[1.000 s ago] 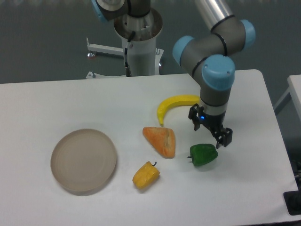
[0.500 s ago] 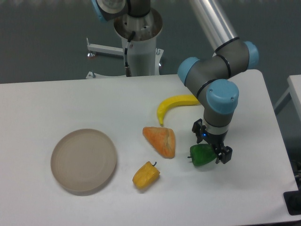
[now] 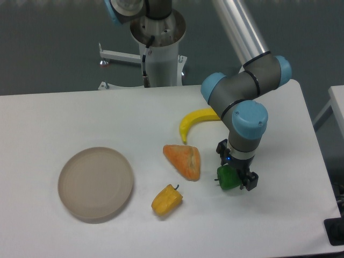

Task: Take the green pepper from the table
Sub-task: 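Close the gripper around the green bell pepper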

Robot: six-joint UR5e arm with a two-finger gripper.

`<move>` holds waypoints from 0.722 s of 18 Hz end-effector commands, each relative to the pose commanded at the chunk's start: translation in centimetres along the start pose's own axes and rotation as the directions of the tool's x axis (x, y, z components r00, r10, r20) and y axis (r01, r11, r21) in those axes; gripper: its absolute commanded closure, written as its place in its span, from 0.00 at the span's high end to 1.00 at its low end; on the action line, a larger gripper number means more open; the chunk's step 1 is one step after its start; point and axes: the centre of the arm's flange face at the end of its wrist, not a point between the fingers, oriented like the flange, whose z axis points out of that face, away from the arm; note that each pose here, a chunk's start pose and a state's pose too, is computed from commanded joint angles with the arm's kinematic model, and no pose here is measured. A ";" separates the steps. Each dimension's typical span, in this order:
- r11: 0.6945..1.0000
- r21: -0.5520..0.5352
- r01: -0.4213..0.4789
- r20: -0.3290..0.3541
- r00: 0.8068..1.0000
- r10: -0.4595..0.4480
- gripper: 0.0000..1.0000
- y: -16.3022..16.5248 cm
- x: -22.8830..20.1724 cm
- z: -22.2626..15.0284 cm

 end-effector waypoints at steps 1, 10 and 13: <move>1.000 -0.006 0.000 -0.001 1.000 0.000 0.96 0.1 0.0 0.0; 0.996 -0.081 -0.031 -0.057 0.998 0.026 0.51 0.2 0.0 -3.6; 0.996 -0.081 -0.023 -0.077 0.997 0.017 0.48 0.6 0.5 -5.1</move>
